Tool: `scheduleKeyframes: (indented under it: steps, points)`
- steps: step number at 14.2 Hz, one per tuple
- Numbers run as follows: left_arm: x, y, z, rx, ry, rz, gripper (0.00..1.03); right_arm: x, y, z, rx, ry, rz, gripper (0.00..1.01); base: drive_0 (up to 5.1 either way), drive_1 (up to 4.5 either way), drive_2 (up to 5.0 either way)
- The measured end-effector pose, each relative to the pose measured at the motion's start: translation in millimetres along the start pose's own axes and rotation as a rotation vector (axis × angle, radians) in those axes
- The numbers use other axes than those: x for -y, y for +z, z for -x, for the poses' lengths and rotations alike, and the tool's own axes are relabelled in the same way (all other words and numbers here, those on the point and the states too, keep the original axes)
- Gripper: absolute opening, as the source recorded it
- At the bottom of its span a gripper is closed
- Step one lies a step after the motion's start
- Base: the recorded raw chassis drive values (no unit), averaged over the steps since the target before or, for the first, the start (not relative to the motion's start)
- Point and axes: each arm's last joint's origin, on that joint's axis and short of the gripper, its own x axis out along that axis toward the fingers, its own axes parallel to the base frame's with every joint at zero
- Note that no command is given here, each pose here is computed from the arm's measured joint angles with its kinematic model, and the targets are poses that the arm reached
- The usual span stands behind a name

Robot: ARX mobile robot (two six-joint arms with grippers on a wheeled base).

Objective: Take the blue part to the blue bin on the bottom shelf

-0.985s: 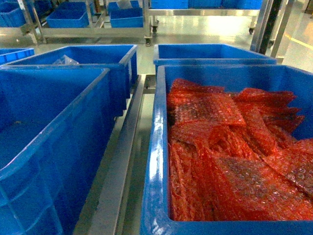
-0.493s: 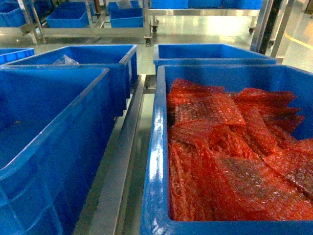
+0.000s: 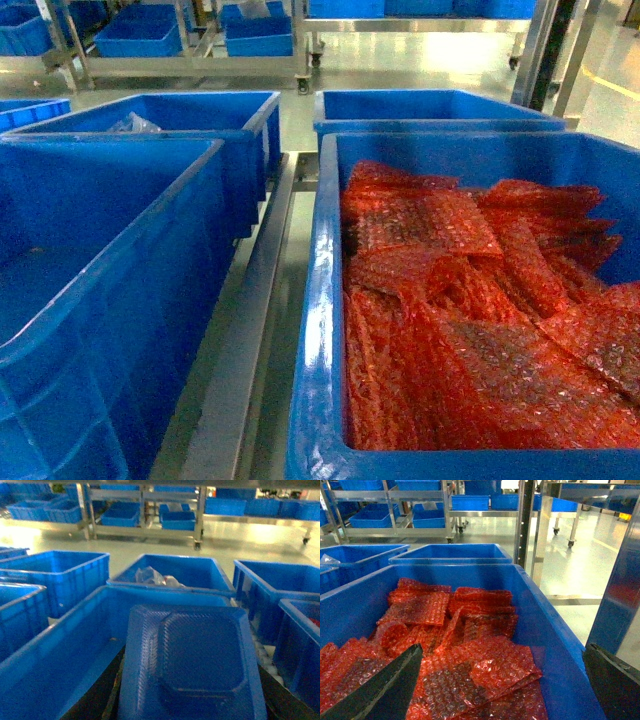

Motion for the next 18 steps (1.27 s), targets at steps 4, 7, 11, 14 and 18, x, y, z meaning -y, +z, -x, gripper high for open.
scheduleKeyframes:
  steps: [4, 7, 11, 14, 18]
  points:
    - [4.6, -30.7, -51.4, -0.188, -0.062, 0.028, 0.52, 0.0, 0.0, 0.0, 0.0, 0.0, 0.0, 0.98, 0.0, 0.0, 0.0]
    - [4.5, -24.9, -50.9, -0.155, -0.061, 0.037, 0.9, 0.0, 0.0, 0.0, 0.0, 0.0, 0.0, 0.98, 0.0, 0.0, 0.0]
    - [3.6, -24.1, -51.2, -0.076, -0.096, 0.043, 0.92, 0.0, 0.0, 0.0, 0.0, 0.0, 0.0, 0.98, 0.0, 0.0, 0.0]
    - [-6.8, -36.4, -30.8, -0.01, -0.139, 0.001, 0.54, 0.0, 0.0, 0.0, 0.0, 0.0, 0.0, 0.98, 0.0, 0.0, 0.0]
    - [-22.2, -45.8, -12.4, -0.008, -0.137, 0.001, 0.03, 0.0, 0.0, 0.0, 0.0, 0.0, 0.0, 0.98, 0.0, 0.0, 0.0]
